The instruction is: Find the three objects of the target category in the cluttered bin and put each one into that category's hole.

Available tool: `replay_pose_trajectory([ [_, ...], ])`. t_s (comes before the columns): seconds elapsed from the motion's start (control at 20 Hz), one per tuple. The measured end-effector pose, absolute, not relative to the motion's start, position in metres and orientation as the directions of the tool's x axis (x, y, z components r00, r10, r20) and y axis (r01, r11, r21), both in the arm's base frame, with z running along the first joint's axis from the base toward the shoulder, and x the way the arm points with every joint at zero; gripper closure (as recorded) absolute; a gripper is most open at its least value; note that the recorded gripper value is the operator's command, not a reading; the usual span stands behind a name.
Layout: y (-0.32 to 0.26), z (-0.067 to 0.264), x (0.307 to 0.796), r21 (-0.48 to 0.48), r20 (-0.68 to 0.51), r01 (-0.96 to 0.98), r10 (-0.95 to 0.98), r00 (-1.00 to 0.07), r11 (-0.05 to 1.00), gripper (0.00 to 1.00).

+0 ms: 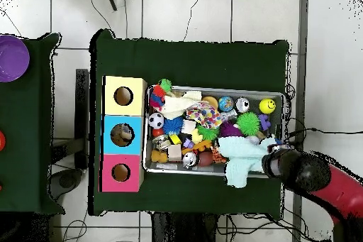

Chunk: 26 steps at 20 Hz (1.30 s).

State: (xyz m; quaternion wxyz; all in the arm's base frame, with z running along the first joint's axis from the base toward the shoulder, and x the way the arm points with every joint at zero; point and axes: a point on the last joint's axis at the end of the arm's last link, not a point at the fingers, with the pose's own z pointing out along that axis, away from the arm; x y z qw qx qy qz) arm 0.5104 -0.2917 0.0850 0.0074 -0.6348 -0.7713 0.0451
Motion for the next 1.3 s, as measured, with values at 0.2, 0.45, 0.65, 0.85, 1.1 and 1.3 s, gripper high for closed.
replay_pose_trajectory([
  [0.2, -0.290, 0.102, 0.517, -0.064, -0.073, 0.978, 0.976, -0.205, 0.200, 1.00],
  [0.45, -0.250, 0.132, 0.535, -0.076, -0.099, 0.962, 0.958, -0.271, 0.264, 1.00],
  [0.65, -0.218, 0.149, 0.547, -0.092, -0.091, 0.949, 0.947, -0.309, 0.301, 1.00],
  [0.85, -0.184, 0.170, 0.561, -0.096, -0.060, 0.944, 0.944, -0.324, 0.317, 1.00],
  [1.1, -0.163, 0.188, 0.572, -0.074, -0.029, 0.951, 0.953, -0.303, 0.300, 1.00],
  [1.3, -0.157, 0.197, 0.577, -0.045, -0.005, 0.964, 0.965, -0.262, 0.262, 1.00],
])
